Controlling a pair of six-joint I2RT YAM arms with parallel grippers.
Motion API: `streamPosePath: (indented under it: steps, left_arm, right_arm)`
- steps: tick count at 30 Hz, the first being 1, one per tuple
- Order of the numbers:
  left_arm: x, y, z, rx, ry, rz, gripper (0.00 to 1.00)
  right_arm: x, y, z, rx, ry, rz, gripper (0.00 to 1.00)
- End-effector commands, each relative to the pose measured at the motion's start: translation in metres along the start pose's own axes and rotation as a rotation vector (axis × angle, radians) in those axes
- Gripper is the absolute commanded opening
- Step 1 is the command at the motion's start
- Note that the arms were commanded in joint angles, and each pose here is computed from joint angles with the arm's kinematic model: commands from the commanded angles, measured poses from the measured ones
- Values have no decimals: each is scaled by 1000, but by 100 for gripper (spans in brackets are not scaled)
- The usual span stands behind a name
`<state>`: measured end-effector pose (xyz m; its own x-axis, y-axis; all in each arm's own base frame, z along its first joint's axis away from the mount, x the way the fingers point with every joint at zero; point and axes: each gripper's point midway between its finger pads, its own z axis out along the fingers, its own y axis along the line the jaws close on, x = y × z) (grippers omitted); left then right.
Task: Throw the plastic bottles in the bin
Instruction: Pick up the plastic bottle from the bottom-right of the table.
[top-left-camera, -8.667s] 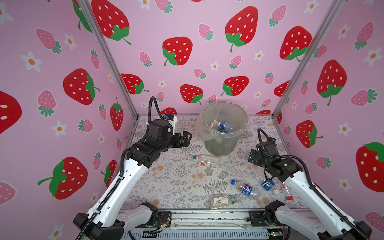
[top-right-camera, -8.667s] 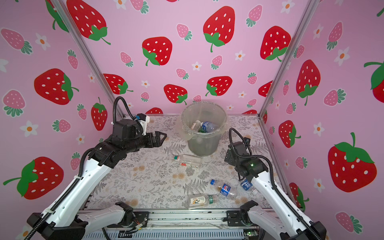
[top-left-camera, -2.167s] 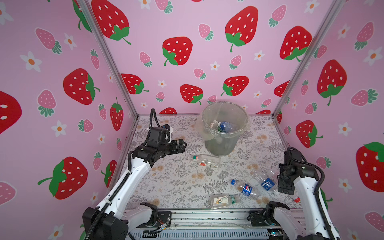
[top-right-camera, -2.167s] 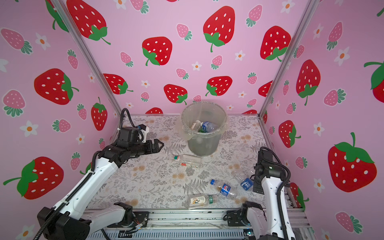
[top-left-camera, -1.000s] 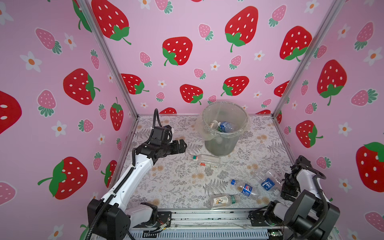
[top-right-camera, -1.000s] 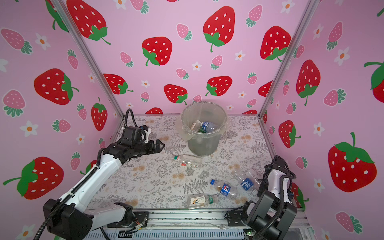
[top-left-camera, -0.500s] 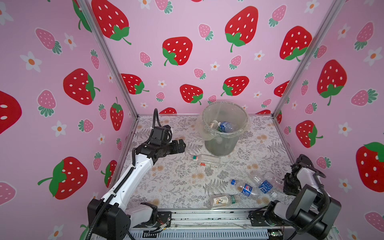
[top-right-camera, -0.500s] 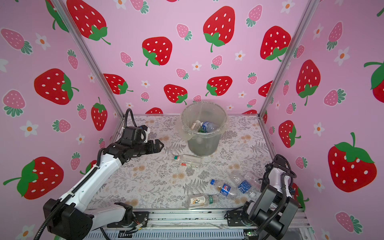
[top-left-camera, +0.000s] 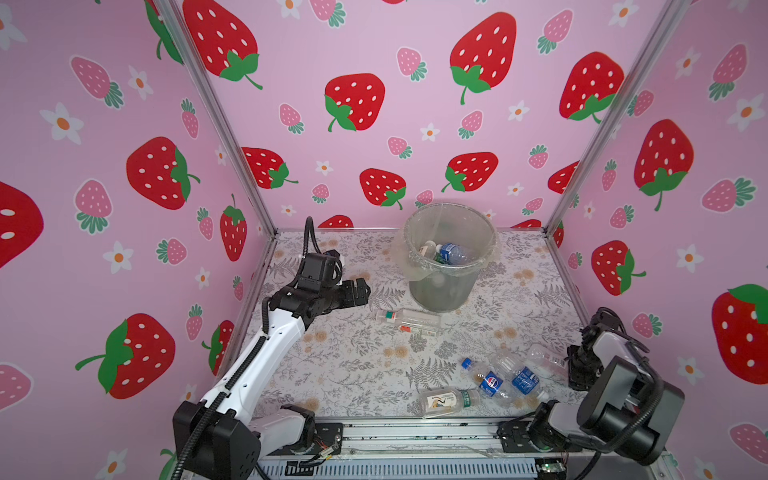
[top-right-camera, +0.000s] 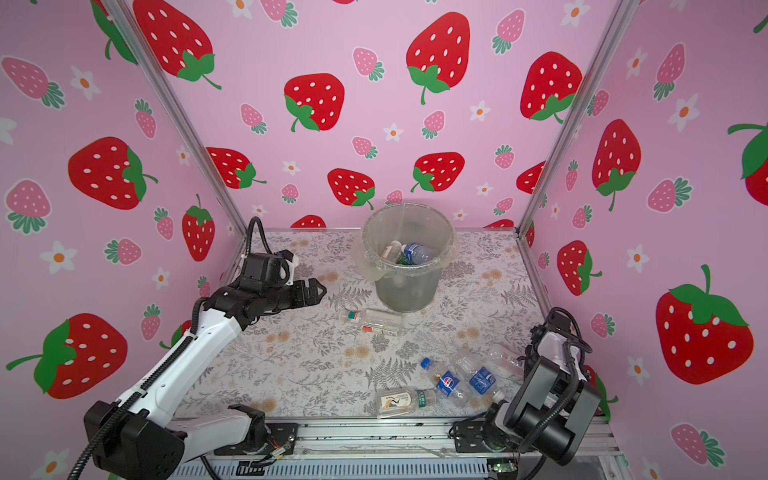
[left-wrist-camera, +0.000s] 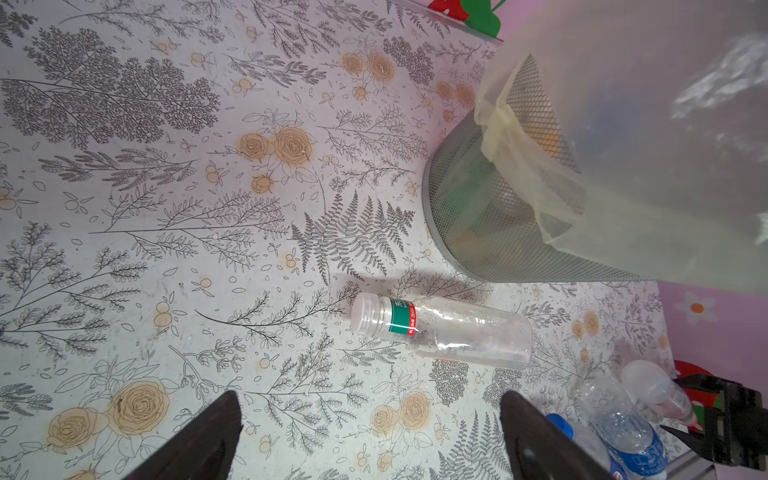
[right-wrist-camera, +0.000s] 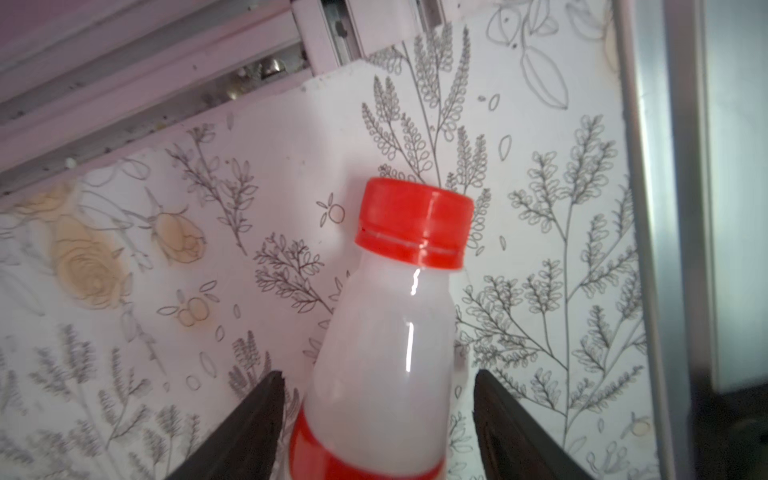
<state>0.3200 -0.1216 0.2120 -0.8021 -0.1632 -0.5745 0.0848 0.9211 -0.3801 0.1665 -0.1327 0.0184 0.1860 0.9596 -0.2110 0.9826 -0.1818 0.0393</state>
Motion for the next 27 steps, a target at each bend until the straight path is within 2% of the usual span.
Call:
streamPosePath:
  steps: [1,6,8,10,17,22,24,27]
  left_arm:
    - [-7,0,-11,-6,-20,9,99]
    - [-7,2,-11,-12,-23,7,99]
    - [-8,2,-10,-10,-21,5,99]
    - [-8,3,-10,-12,-20,0,99]
    - [-12,7,-13,-15,-32,-16,99]
    - [-12,13,-13,-30,-33,-27,99]
    - [-13,14,-13,-33,-33,-29,99]
    - [-12,16,-13,-41,-32,-31,99]
  right_arm:
    - [0,2,5,6,8,-13,68]
    - [-8,11,-2,-30,-22,-11,54]
    - [-12,19,-13,-89,-38,1,51]
    - [-19,33,-29,-175,-67,-6,42]
    - [-44,79,-87,-381,-172,-144,40]
    - [-35,120,-122,-574,-172,-298,39]
    - [-23,142,-142,-701,-169,-407,39]
    - [3,171,-183,-969,-180,-557,42]
